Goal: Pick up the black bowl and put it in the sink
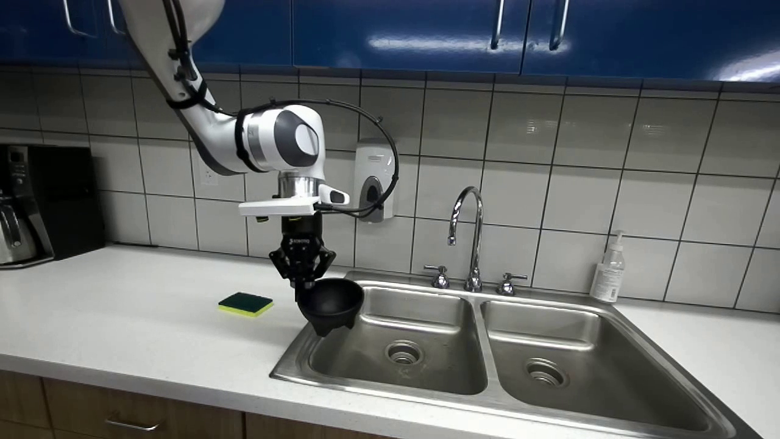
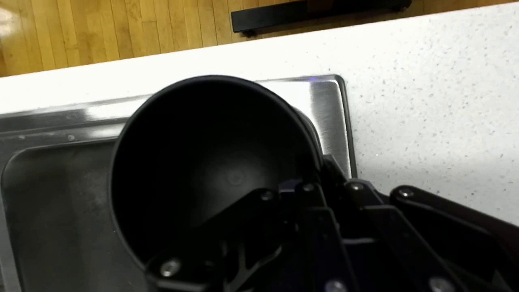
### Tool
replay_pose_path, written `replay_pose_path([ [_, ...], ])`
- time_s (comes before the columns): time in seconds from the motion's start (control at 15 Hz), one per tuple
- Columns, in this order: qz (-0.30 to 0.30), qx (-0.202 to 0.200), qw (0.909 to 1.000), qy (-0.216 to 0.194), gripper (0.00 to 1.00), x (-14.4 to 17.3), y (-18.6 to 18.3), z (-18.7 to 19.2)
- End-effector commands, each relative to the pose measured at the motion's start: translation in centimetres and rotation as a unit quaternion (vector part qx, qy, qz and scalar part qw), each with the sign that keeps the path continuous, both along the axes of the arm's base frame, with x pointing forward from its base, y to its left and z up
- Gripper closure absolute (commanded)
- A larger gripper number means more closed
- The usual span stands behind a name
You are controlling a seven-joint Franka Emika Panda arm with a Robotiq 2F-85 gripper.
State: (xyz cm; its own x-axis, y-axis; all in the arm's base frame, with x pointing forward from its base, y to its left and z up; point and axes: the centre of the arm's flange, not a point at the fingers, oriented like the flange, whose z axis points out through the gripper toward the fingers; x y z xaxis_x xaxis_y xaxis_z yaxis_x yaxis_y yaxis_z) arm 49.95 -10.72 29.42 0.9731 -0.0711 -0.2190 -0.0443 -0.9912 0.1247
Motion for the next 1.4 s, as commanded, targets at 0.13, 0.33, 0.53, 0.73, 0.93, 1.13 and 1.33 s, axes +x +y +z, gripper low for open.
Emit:
replay_pose_path([
  [0.13,-0.044,0.02,0.9988,-0.007,0.98,4.5,-2.2,-1.1],
  [0.33,-0.066,0.023,0.9975,-0.007,0.98,6.7,-3.1,-1.6],
  [0.53,-0.085,0.03,0.9959,-0.011,0.98,8.2,-4.3,-2.2],
  [0.73,-0.103,0.028,0.9942,-0.008,0.98,9.1,-5.7,-3.2],
  [0.93,-0.118,0.03,0.9926,-0.001,0.98,9.9,-7.0,-4.5],
  [1.13,-0.134,0.036,0.9903,0.008,0.98,10.6,-8.3,-6.0],
  [1.33,-0.152,0.042,0.9873,0.019,0.98,10.9,-9.6,-7.8],
])
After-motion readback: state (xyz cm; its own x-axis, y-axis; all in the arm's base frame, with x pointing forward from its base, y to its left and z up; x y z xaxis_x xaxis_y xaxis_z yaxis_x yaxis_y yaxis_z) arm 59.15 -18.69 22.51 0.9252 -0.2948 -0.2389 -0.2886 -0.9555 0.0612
